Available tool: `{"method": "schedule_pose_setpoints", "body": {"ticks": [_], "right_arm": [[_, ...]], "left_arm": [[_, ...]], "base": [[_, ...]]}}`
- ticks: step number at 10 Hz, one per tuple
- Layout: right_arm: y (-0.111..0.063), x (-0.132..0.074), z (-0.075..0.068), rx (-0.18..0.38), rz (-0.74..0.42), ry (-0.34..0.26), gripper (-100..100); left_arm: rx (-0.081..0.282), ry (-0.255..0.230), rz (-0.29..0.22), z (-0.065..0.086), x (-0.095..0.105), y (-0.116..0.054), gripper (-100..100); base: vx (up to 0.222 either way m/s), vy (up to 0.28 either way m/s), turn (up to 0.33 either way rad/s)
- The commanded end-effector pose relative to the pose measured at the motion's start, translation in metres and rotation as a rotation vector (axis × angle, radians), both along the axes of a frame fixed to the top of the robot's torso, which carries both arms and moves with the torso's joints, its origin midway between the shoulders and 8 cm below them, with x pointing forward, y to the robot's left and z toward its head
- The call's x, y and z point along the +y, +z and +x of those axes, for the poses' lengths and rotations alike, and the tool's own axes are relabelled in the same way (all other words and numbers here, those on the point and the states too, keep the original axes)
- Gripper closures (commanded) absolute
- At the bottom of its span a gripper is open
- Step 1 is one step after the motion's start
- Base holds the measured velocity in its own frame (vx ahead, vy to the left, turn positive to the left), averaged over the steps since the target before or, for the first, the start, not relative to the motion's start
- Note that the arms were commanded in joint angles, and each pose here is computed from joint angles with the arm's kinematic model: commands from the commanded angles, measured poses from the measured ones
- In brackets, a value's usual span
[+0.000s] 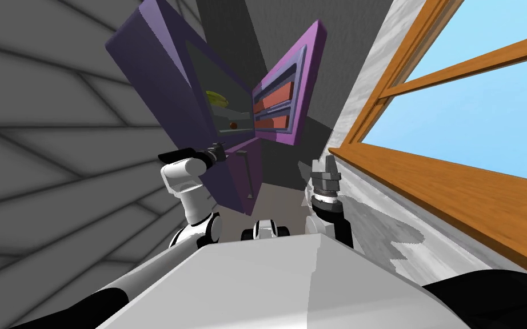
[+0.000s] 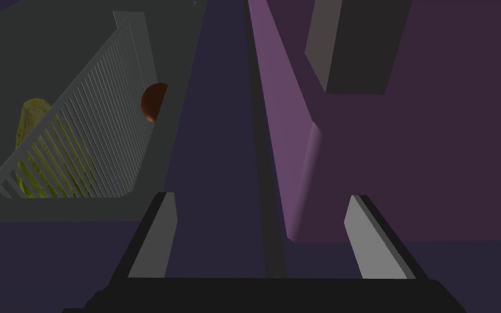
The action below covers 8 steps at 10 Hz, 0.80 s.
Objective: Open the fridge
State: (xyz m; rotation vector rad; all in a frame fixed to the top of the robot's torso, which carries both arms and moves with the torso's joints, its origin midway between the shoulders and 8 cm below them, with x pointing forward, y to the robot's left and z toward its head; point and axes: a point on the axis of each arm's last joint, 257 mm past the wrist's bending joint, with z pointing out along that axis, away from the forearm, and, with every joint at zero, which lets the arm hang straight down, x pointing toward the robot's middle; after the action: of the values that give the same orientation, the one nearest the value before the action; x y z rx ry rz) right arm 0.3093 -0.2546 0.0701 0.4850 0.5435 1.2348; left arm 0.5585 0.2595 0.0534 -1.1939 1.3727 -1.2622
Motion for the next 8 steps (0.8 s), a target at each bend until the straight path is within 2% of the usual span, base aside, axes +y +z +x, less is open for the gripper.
{"method": "schedule_pose_setpoints", "body": {"ticks": [1,3,4,5,6,7,8], "right_arm": [[0.0,0.0,0.0,0.0,0.0,0.0,0],[0.0,0.0,0.0,0.0,0.0,0.0,0],[0.0,0.0,0.0,0.0,0.0,0.0,0],[0.0,0.0,0.0,0.0,0.0,0.0,0],[0.0,0.0,0.0,0.0,0.0,0.0,0],[0.0,0.0,0.0,0.0,0.0,0.0,0],[0.0,0.0,0.0,0.0,0.0,0.0,0]], "left_arm": [[-0.014,-0.051,0.006,-0.015,-0.03,0.006,100],[0.015,-0.101,0.003,-0.032,-0.062,-0.003,100],[-0.009,-0.11,0.012,-0.037,-0.067,0.005,100],[0.003,-0.138,0.011,-0.047,-0.085,0.002,100],[-0.009,-0.138,0.013,-0.05,-0.085,0.006,100],[0.013,-0.167,0.009,-0.058,-0.101,-0.002,100],[0.037,-0.111,0.025,-0.04,-0.067,-0.006,-100]], "base": [[0.106,0.025,0.14],[0.096,0.043,0.22],[0.098,0.023,0.111],[0.1,0.016,0.157],[0.074,0.004,0.106],[0.075,0.018,0.173],[-0.031,0.013,-0.108]]}}
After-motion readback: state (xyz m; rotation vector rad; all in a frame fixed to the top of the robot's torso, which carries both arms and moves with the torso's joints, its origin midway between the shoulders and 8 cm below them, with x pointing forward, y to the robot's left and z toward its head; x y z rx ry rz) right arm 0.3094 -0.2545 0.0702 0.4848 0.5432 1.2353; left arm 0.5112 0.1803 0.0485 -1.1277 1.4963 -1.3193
